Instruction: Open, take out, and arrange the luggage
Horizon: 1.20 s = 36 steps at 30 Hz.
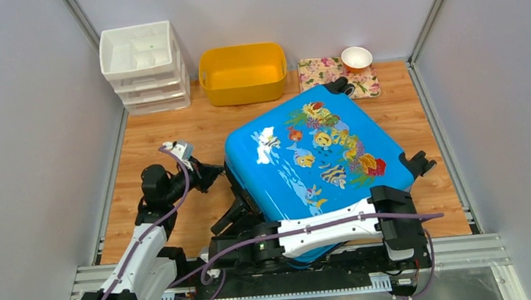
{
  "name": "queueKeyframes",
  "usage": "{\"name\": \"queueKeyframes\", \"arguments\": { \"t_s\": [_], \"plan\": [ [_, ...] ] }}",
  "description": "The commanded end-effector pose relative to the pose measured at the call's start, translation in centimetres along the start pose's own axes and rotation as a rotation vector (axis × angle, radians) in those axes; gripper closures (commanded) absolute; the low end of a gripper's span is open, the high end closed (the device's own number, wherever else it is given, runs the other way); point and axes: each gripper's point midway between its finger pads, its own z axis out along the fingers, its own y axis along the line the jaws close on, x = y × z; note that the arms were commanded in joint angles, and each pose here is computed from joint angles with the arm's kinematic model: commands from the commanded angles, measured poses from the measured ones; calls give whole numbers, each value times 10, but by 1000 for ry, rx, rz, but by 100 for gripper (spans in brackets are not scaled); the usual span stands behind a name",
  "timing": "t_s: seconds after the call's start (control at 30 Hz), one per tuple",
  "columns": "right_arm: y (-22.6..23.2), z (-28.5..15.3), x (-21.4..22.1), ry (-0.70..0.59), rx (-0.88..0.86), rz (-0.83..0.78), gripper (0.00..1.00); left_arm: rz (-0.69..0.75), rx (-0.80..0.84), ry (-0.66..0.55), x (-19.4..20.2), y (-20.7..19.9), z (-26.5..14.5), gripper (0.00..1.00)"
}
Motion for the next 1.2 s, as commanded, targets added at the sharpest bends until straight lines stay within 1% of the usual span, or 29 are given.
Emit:
{"name": "queueKeyframes", "arguments": {
  "t_s": [0.0, 0.03, 0.1, 0.13, 0.2, 0.23, 0.3, 0.37, 0.4, 0.43, 0.47, 0.5, 0.57, 0.67, 0.7, 0.73, 0.77, 0.8, 0.83, 0.9, 1.17],
  "plan": [
    [-42, -49, 81, 202, 131, -42, 38, 137, -55, 26, 8, 24, -6, 100],
    [-38, -49, 84, 203, 122, -45, 38, 172, -27, 36, 9, 22, -6, 93],
    [-34, -52, 88, 196, 114, -31, 39, 206, 33, 51, 12, 16, -8, 76],
    [-31, -52, 89, 193, 104, -27, 39, 263, 60, 56, 12, 15, -8, 62],
    [-21, -50, 92, 195, 86, -26, 39, 295, 106, 58, 12, 13, -12, 52],
    [-18, -49, 94, 197, 83, -28, 39, 336, 122, 54, 10, 13, -12, 46],
    [-11, -47, 97, 204, 72, -36, 39, 367, 149, 53, 8, 14, -15, 44],
    [-8, -47, 97, 204, 65, -32, 40, 447, 210, 49, 4, 9, -16, 42],
    [-8, -48, 99, 208, 62, -30, 40, 439, 286, 78, 15, -2, -20, 38],
    [-7, -48, 98, 204, 57, -19, 40, 512, 327, 62, 13, -6, -20, 32],
    [-7, -49, 98, 202, 56, -17, 40, 510, 347, 59, 14, -9, -21, 30],
    [-8, -50, 99, 205, 56, -15, 40, 511, 376, 46, 13, -14, -20, 30],
    [-8, -50, 97, 200, 56, -12, 40, 491, 408, 62, 22, -17, -18, 28],
    [-5, -51, 95, 192, 46, 0, 41, 483, 411, 69, 29, -18, -12, 28],
    [-3, -52, 96, 197, 36, -6, 41, 532, 385, 34, 22, -14, -6, 29],
    [-2, -53, 95, 192, 33, -4, 41, 504, 367, 41, 29, -11, -6, 30],
    [-1, -53, 95, 191, 31, 1, 41, 516, 393, 46, 34, -20, -2, 32],
    [0, -54, 95, 189, 29, 1, 41, 546, 377, 26, 30, -19, 2, 34],
    [1, -54, 95, 190, 28, 4, 41, 525, 383, 32, 34, -20, 3, 36],
    [2, -55, 96, 188, 26, 5, 42, 530, 387, 25, 35, -22, 7, 39],
    [6, -56, 95, 188, 8, 11, 42, 552, 414, 10, 38, -32, 17, 41]
  ]
}}
